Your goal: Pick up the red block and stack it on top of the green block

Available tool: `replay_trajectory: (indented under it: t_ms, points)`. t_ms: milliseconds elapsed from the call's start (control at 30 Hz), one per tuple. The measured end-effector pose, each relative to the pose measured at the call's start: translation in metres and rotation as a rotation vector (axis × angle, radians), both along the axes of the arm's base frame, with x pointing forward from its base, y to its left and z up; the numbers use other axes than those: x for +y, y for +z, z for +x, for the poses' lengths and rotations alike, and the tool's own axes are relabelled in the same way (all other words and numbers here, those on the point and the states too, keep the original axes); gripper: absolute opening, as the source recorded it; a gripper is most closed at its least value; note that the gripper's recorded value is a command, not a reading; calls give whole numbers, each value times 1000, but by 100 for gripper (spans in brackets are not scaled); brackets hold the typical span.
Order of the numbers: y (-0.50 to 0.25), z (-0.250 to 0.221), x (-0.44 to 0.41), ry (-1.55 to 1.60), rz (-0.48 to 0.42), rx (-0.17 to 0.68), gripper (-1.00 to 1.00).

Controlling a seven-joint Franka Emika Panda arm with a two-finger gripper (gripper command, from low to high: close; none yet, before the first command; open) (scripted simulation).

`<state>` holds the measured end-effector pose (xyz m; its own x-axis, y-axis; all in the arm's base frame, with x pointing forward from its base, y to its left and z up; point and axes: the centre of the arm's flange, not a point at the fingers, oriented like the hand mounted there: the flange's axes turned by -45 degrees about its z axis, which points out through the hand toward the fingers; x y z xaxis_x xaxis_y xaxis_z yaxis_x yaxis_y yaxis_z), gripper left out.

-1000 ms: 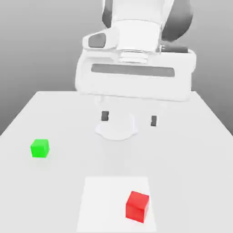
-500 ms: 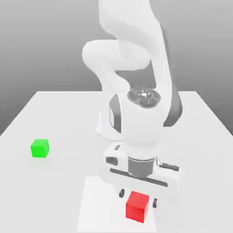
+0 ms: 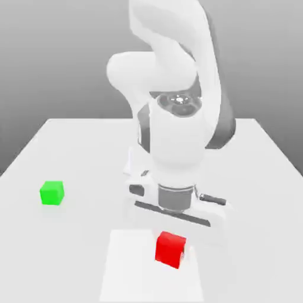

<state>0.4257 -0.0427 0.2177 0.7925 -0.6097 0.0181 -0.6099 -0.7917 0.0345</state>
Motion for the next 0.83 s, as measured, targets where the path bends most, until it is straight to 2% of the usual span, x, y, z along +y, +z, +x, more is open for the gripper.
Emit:
replay_trajectory:
  t_ms: [167, 333, 500, 767, 800, 833]
  points:
    - [15, -74, -139, -475, -33, 0, -100]
    - [26, -159, -205, -857, -26, -10, -100]
    - [27, -255, -243, -1254, 19, -29, -100]
    - [-32, -268, -245, -1310, 31, -34, -100]
    - [-36, -266, -244, -1303, 30, -33, 100]
    - [-36, -265, -243, -1300, 30, -33, 100]
